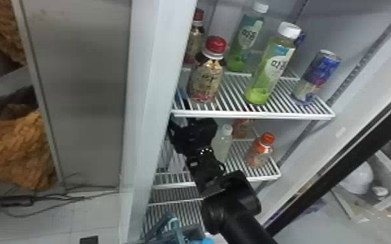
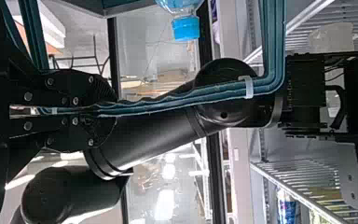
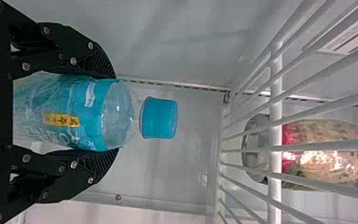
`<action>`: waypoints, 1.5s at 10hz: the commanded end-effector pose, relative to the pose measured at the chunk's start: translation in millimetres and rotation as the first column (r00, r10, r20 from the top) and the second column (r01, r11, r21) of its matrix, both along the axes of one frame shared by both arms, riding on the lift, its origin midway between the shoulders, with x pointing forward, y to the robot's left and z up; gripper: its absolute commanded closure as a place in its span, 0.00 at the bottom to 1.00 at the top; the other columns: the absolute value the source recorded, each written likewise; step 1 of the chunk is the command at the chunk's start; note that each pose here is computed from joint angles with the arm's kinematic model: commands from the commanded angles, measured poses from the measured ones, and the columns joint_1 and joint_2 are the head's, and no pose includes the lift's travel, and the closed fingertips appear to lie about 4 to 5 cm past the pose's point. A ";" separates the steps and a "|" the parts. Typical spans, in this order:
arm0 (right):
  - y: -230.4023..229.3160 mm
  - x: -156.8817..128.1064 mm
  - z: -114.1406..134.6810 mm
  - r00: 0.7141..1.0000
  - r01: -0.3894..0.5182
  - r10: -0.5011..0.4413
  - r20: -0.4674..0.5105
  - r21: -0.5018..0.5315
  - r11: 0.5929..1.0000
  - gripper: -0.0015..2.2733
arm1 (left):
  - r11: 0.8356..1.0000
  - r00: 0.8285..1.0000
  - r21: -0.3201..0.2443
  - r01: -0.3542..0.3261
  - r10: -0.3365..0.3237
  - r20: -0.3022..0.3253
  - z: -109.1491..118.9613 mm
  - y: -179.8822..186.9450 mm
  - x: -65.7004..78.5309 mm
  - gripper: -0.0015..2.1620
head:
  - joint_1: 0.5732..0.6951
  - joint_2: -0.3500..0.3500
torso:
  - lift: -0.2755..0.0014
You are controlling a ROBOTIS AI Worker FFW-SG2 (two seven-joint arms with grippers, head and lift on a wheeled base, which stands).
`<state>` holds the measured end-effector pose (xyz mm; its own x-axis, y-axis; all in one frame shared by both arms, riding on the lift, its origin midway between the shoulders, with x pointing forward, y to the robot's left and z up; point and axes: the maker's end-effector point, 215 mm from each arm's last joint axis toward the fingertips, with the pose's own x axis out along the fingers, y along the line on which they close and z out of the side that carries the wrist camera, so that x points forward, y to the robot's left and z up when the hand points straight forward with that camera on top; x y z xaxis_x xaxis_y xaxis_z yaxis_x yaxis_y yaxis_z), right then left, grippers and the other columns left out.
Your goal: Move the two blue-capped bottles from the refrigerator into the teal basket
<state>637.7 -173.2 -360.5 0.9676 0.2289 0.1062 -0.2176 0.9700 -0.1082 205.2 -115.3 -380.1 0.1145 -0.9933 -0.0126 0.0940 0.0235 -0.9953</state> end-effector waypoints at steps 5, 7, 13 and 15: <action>0.7 -31.1 11.0 0.999 -0.023 0.023 0.044 0.013 1.000 0.28 | 1.000 1.000 0.002 -0.004 0.004 -0.007 -1.9 1.4 -1.1 0.51 | 1.00 0.00 | 0.44; 1.5 -44.4 10.0 0.998 -0.036 0.035 0.048 0.016 0.999 0.28 | 1.000 1.000 0.002 -0.009 0.009 -0.011 -2.8 2.8 -1.1 0.51 | 1.00 0.00 | 0.44; -4.1 -103.7 26.1 0.995 -0.067 0.063 0.082 0.048 0.997 0.28 | 1.000 1.000 0.003 -0.014 0.014 -0.017 -4.5 3.9 -2.0 0.51 | 1.00 0.00 | 0.44; -11.2 -127.2 25.2 0.996 -0.068 0.064 0.061 0.054 0.996 0.28 | 1.000 1.000 0.003 -0.014 0.014 -0.017 -4.5 3.9 -2.0 0.51 | 1.00 0.00 | 0.44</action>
